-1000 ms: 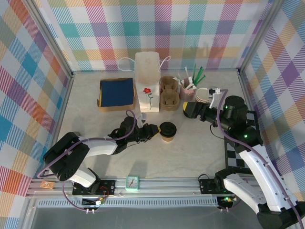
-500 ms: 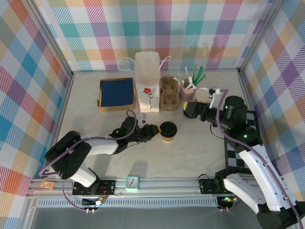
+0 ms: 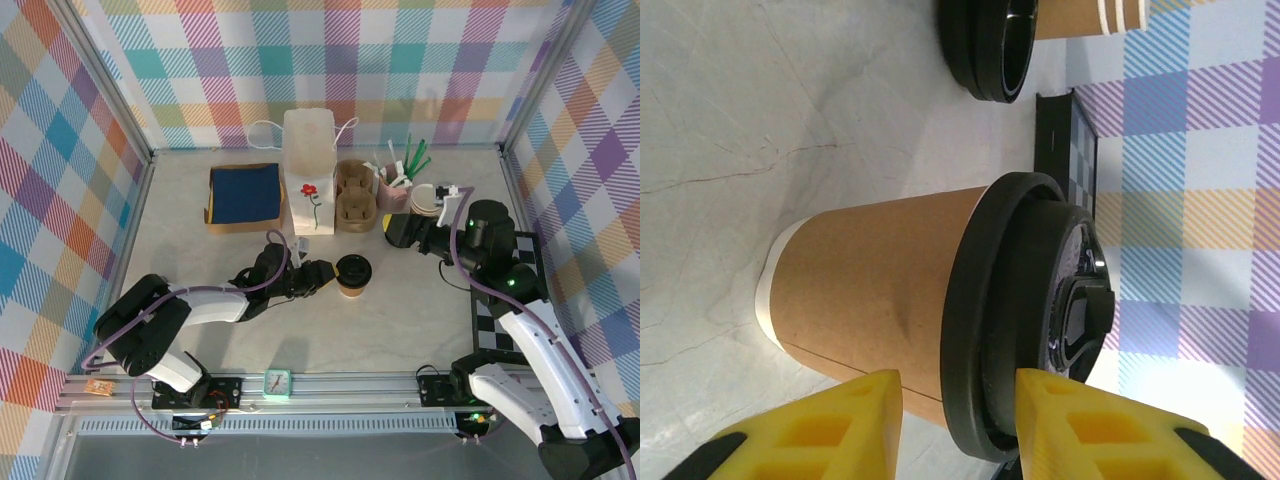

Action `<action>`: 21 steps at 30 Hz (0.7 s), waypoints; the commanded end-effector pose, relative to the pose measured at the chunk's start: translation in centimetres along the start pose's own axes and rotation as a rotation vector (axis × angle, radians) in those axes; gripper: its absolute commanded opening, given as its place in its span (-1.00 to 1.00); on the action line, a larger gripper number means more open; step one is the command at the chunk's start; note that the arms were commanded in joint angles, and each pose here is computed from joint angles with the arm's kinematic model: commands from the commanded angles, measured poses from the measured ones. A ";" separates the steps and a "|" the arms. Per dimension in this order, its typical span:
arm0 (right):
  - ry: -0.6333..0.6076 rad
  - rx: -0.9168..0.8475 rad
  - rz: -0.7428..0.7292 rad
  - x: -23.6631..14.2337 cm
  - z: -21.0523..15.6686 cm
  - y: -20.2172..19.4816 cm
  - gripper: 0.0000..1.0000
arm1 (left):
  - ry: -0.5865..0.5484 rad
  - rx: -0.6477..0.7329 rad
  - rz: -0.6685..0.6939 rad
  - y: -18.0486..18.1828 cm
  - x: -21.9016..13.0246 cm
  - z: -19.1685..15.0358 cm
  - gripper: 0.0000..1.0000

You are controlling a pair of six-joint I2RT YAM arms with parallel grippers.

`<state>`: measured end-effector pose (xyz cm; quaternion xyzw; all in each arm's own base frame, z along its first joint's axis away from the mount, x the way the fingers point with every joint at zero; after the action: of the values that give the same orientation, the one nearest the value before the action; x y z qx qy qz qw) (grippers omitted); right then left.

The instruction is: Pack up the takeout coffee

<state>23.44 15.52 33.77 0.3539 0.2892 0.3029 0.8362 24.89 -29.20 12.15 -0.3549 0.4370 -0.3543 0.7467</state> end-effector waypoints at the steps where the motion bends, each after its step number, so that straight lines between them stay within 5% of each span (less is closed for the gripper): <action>1: 0.011 0.003 -0.047 0.3 -0.1 -1.1 0.56 | -0.012 0.053 0.011 -1.3 -0.5 0.5 -0.22; 21: 0.406 0.151 -0.263 6.8 -6.0 -9.9 0.53 | 0.007 0.132 0.099 -2.7 -1.4 0.8 -0.02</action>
<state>26.74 17.09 21.70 0.3155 0.5006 0.2222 0.7749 24.74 -28.53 14.55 -0.2990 0.4341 -0.3394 0.7791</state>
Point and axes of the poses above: each hand's point on the last joint's axis, 136 mm out from that joint toward the fingers, its own x axis out along the fingers, its own y axis along the line the jaws close on, z = x × y, the point moved 3 cm from there along -x, back along the fingers, and after that the axes turned 11 degrees about x, right-handed, at the moved point
